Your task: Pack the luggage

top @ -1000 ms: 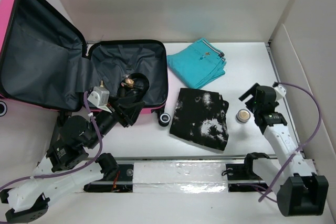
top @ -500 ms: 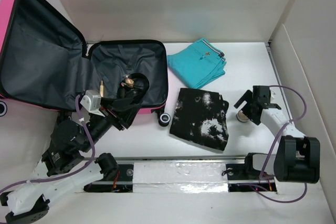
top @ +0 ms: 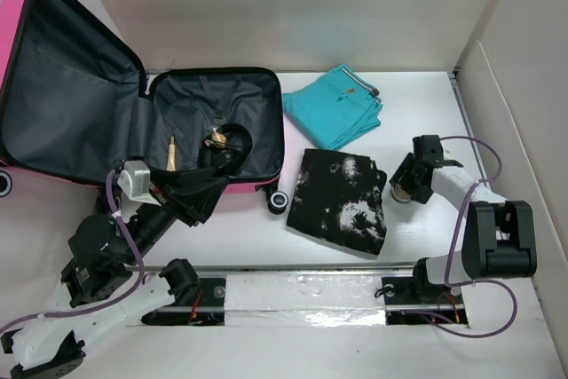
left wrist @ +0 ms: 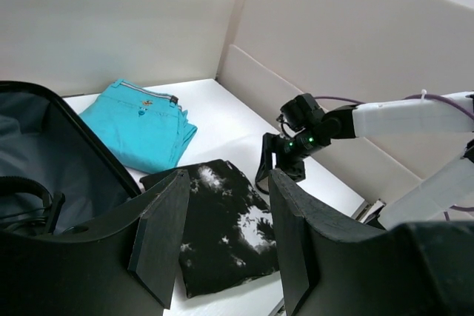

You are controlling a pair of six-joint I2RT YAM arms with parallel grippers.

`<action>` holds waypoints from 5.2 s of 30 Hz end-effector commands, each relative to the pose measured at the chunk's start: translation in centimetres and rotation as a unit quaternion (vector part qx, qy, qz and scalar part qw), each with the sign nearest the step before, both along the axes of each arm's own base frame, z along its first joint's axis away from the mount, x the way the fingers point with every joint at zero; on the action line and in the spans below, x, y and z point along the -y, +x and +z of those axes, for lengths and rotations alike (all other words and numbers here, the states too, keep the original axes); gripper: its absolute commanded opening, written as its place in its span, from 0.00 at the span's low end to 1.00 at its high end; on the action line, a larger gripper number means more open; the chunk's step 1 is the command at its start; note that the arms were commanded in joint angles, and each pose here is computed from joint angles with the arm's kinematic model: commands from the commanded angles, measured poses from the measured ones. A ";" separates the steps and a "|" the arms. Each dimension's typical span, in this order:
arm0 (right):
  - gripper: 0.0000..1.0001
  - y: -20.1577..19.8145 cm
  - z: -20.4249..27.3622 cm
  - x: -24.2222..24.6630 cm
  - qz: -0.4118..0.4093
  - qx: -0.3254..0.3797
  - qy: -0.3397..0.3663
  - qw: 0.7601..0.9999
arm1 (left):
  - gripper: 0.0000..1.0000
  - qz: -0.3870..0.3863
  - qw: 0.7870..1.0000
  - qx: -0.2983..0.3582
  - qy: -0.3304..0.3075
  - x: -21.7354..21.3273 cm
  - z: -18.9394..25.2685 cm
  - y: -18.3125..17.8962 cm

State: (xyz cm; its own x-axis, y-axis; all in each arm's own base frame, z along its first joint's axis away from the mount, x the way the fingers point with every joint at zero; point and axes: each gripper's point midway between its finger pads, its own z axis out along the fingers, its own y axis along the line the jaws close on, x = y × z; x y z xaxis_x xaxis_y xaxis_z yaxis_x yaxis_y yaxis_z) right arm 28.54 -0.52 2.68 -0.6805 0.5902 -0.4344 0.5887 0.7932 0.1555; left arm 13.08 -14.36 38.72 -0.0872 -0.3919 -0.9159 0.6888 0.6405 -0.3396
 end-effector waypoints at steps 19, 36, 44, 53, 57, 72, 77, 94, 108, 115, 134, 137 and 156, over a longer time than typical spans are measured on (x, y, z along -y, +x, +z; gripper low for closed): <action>0.57 12.0 28.2 -39.3 0.332 0.377 0.176 0.847 | 0.44 0.017 1.000 -0.009 0.004 1.0 -0.1 1.5; 0.93 26.2 21.6 -46.0 0.308 0.415 0.170 0.839 | 0.40 0.083 0.995 -0.050 0.012 0.5 -1.9 4.1; 0.92 23.7 27.5 -42.4 0.337 0.449 0.155 0.813 | 0.36 0.107 0.991 -0.075 0.030 1.1 -3.5 5.5; 0.00 20.1 21.8 -23.1 0.238 0.423 0.096 0.869 | 0.00 0.090 0.984 -0.110 0.103 4.4 -6.7 7.4; 0.07 20.5 17.0 -15.9 0.187 0.358 0.065 0.913 | 0.00 0.082 0.978 -0.139 0.132 6.5 -8.2 8.8; 0.87 28.2 5.1 -7.3 0.094 0.234 0.112 0.961 | 0.32 0.140 0.968 -0.187 0.095 12.2 -4.2 15.3; 0.71 29.3 3.5 -10.5 0.125 0.216 0.183 0.951 | 0.48 0.118 0.966 -0.205 0.102 15.2 -5.2 16.6; 0.00 24.3 6.0 1.7 -0.029 0.318 0.216 0.923 | 0.48 0.073 0.953 -0.290 0.047 24.4 -10.3 25.7; 0.93 21.8 8.8 2.1 -0.025 0.357 0.221 0.907 | 0.56 0.165 0.903 -0.370 0.146 27.3 -23.1 35.0; 0.98 18.5 16.7 3.1 -0.022 0.431 0.179 0.884 | 0.66 0.199 0.883 -0.395 0.157 26.1 -27.5 37.2; 0.96 7.9 30.9 -5.3 0.120 0.564 0.125 0.807 | 0.60 0.145 0.866 -0.471 0.083 31.3 -35.1 38.1; 0.95 6.6 31.9 -5.4 0.127 0.570 0.118 0.803 | 0.40 0.151 0.869 -0.465 0.079 31.8 -35.4 38.2; 0.94 3.8 31.3 -8.6 0.197 0.576 0.111 0.785 | 0.00 0.080 0.960 -0.268 0.023 28.2 -14.1 42.3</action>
State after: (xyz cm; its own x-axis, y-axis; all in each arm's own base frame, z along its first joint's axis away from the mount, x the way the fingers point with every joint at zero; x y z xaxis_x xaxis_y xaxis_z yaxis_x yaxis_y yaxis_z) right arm 32.81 7.72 32.68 -0.1101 0.6055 -0.7882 -0.2855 0.7403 0.6086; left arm 53.08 -45.47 6.44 -0.6991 -0.3119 -0.6434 0.1308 0.8289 -0.5439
